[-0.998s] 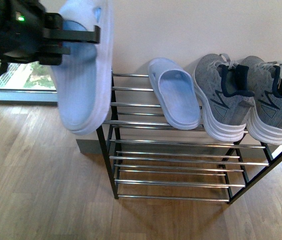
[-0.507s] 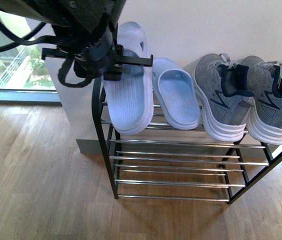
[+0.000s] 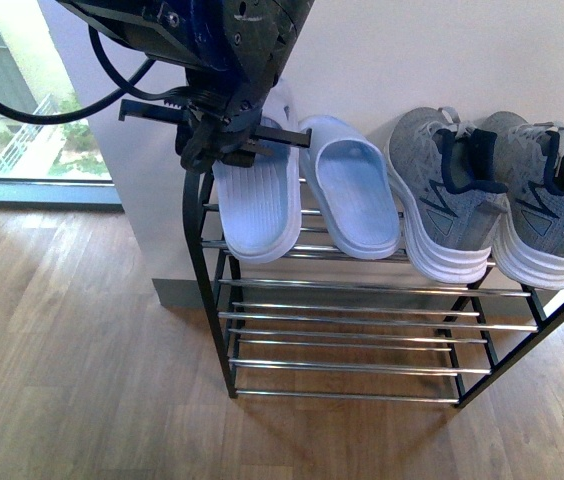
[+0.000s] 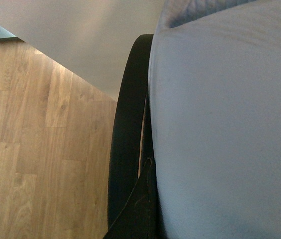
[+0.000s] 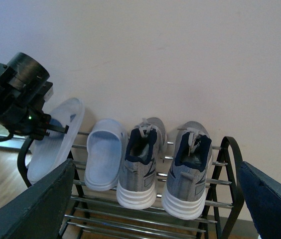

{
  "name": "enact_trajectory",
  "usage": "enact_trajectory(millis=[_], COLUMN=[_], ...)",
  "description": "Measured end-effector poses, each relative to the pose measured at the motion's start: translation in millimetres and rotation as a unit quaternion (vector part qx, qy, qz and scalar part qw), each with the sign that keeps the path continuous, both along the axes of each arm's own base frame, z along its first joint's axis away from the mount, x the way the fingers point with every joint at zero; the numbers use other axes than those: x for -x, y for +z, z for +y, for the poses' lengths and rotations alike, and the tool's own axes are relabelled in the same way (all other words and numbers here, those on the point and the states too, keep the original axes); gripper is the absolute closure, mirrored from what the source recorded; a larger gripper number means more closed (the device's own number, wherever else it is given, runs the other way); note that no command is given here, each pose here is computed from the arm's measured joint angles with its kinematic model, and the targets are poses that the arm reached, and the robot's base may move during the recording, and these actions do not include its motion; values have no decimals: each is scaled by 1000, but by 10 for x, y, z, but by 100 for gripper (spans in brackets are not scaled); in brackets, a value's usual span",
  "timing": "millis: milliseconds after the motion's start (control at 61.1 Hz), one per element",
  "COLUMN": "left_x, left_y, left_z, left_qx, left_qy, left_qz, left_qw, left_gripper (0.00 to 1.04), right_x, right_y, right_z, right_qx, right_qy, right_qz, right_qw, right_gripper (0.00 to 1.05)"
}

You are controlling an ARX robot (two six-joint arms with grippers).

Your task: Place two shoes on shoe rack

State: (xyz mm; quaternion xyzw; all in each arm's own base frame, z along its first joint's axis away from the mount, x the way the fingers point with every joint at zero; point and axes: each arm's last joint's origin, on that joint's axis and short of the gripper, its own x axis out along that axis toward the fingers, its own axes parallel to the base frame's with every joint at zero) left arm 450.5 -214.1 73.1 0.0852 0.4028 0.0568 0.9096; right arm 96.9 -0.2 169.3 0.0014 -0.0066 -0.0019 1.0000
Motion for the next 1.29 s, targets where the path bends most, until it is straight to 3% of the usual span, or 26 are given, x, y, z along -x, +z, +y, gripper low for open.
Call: enact_trajectory(millis=[360,703,981,1292], left_x=[-80,-59,-9,97], left_y=[-221,-203,-42,285], left_z=[-11,-75,-120,9], left_qx=[-43,4,48,54], left_qy=[8,4,9,34], left_qz=[24,22,16,-22], left_qw=[999,1000,999,998], left_gripper=[102,49,9,9], right_x=[0,0,0,0], right_y=[0,0,0,0], right_z=[0,0,0,0], right_qx=[0,0,0,0], right_qy=[0,0,0,0], right_qz=[0,0,0,0], right_qw=[1000,1000,1000,1000], right_gripper=[9,9,9,9])
